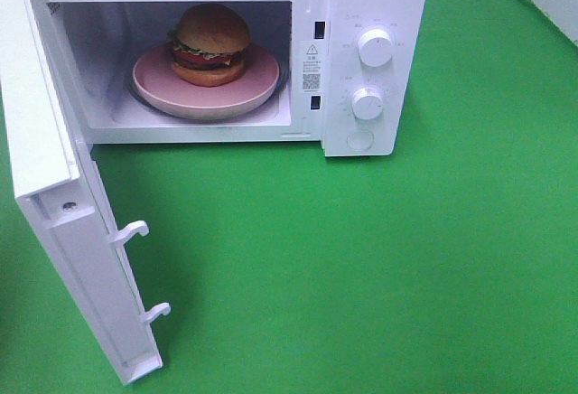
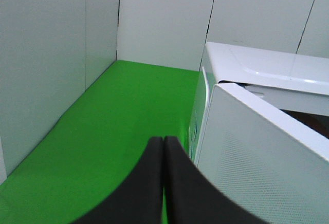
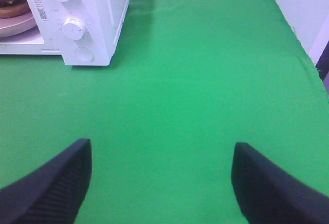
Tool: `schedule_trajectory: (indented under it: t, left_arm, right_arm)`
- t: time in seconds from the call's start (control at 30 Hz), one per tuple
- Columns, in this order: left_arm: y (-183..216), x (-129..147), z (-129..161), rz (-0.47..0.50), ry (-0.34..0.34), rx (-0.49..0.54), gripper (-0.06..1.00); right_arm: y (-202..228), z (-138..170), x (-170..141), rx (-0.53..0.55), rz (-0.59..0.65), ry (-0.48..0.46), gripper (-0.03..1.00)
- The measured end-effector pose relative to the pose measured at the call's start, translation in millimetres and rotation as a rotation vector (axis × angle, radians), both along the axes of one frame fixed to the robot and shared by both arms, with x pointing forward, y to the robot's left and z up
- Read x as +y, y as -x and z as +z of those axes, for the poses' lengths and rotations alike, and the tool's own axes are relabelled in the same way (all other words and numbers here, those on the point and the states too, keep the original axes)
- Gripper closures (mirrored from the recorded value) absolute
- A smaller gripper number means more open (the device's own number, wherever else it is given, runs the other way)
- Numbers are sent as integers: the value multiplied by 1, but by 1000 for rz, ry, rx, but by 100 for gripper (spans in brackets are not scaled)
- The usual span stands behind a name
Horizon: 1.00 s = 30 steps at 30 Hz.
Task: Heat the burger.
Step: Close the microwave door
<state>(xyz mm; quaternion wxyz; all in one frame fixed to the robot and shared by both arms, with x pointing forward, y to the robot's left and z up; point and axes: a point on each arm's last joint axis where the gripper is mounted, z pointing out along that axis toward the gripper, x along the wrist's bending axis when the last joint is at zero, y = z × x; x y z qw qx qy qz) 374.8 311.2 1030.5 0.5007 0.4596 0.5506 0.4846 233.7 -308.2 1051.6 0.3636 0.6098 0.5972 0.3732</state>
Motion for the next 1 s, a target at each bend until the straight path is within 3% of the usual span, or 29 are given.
schedule_trajectory:
  t: [0.27,0.43,0.47,0.7,0.8,1.0]
  left_arm:
    - [-25,-4,-18,-66,-37,78,94]
    - [-40,-15,-33,-204,-61,121,94]
    - [-45,-21,-39,-269,-58,123,94]
    - [-59,-36,-60,-405,-28,170,94]
    - [-66,-50,-72,-468,-53,209,94]
    - [-70,-66,-87,-472,-68,259,94]
  right_arm:
    - [0,0,0,0,0,0,23]
    - [0,0,0,0,0,0,23]
    - [0,0,0,0,0,0,23]
    - [0,0,0,0,0,0,23]
    - [0,0,0,0,0,0,23]
    - [0,0,0,0,0,0,23]
